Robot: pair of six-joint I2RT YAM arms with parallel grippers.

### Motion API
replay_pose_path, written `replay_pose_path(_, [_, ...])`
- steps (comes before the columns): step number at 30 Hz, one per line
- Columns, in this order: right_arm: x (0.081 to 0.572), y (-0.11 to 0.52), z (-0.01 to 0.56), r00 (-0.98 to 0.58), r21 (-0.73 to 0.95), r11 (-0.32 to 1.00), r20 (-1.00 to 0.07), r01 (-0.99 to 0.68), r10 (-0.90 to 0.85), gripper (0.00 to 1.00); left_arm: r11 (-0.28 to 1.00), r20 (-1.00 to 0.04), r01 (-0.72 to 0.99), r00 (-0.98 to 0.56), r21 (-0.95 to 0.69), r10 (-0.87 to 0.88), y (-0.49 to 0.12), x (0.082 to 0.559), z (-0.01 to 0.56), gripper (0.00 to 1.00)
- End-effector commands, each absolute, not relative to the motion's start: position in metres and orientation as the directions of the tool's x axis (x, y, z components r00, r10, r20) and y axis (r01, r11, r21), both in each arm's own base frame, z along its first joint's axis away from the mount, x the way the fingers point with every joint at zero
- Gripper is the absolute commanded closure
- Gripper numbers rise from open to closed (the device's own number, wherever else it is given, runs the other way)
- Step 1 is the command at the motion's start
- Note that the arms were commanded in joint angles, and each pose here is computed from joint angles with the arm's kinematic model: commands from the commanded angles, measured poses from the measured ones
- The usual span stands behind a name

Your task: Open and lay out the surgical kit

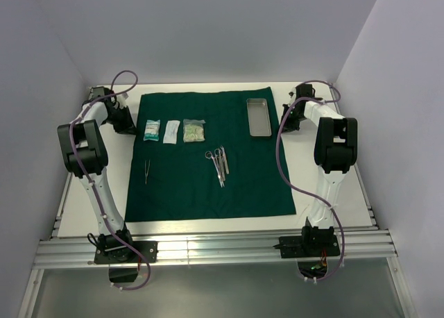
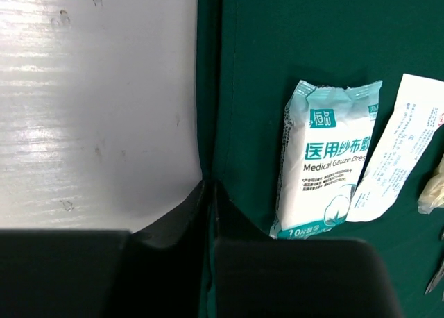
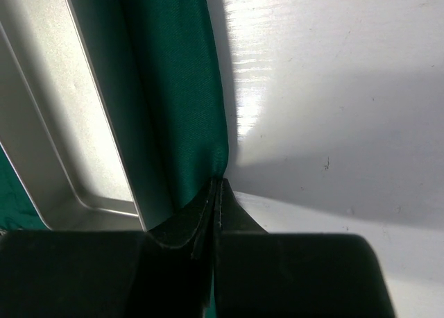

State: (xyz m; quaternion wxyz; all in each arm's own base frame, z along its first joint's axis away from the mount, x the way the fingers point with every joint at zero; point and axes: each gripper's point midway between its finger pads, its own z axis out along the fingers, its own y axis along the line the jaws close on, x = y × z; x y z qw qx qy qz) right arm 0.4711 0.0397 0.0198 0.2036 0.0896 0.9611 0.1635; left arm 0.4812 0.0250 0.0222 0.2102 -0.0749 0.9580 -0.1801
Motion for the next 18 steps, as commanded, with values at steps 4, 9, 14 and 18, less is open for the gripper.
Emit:
replay_pose_path(4, [0.488, 0.050, 0.027, -0.888, 0.383, 0.919, -0.386, 0.092, 0.250, 1.00, 0.923, -0.385, -0.069, -0.895, -0.378, -0.225, 0.024, 0.495, 0.017, 0.98])
replay_pose_path(9, [0.496, 0.047, 0.028, -0.877, 0.372, 0.923, -0.406, 0.098, 0.256, 1.00, 0.917, -0.398, -0.075, -0.885, -0.392, -0.242, 0.023, 0.507, 0.020, 1.00])
replay_pose_path(14, [0.513, 0.042, 0.034, -0.862, 0.372, 0.923, -0.432, 0.100, 0.267, 1.00, 0.912, -0.402, -0.083, -0.879, -0.401, -0.257, 0.022, 0.513, 0.020, 1.00])
replay_pose_path(18, [0.522, 0.043, 0.033, -0.858, 0.374, 0.922, -0.436, 0.102, 0.272, 1.00, 0.914, -0.410, -0.089, -0.874, -0.395, -0.262, 0.022, 0.517, 0.018, 1.00])
